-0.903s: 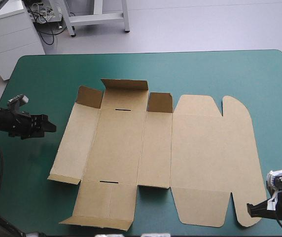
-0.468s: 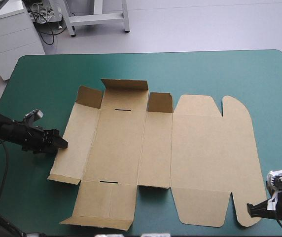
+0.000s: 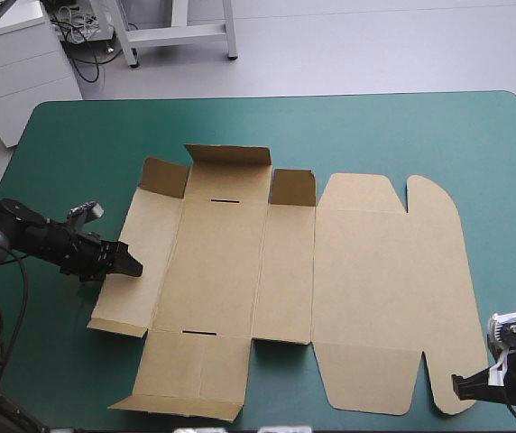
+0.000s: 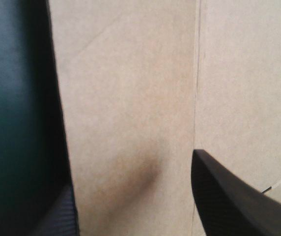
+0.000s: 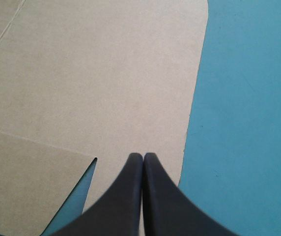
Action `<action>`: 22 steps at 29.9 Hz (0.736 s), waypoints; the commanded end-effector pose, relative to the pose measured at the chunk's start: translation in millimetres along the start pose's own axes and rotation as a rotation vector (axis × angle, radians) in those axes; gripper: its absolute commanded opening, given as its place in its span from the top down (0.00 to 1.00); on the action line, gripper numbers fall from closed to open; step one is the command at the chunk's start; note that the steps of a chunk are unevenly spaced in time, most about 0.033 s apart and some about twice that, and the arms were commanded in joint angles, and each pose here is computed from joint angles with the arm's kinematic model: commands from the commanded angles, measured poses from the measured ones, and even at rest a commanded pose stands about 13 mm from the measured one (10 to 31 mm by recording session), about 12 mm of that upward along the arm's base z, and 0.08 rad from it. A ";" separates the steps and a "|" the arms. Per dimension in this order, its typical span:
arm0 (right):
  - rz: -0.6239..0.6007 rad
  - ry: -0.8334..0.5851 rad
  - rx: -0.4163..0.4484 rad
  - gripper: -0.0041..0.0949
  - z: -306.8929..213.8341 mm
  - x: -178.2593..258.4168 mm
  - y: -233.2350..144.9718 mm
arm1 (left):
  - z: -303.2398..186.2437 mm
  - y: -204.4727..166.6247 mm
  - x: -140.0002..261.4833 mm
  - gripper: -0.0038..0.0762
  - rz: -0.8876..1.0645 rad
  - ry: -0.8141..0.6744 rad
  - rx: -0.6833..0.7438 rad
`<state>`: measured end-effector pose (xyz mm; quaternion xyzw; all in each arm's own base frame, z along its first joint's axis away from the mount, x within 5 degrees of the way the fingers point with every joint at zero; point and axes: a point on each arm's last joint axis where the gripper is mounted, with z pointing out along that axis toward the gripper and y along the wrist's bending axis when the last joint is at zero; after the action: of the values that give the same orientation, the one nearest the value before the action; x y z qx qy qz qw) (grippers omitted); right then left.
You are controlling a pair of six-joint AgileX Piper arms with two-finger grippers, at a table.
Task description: Fold the box
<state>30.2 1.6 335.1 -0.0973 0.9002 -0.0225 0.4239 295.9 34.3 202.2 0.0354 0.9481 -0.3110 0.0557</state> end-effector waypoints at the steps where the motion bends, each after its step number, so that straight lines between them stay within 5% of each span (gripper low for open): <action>1: -0.003 -0.059 0.013 0.98 -3.8 -9.3 -1.6 | -5.2 -19.5 5.7 0.42 0.011 0.036 0.103; 18: -0.003 -0.062 0.013 0.98 -3.8 -9.5 -1.7 | 13.8 -29.0 13.9 0.43 0.026 0.098 0.120; 22: -0.003 -0.062 0.013 0.98 -3.8 -9.5 -1.7 | 13.9 -28.8 13.3 0.57 0.005 0.093 0.117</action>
<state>30.0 2.1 334.9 -0.0975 0.9007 -0.0196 0.4229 289.5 12.1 197.1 0.0434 0.9406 -0.3343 0.0403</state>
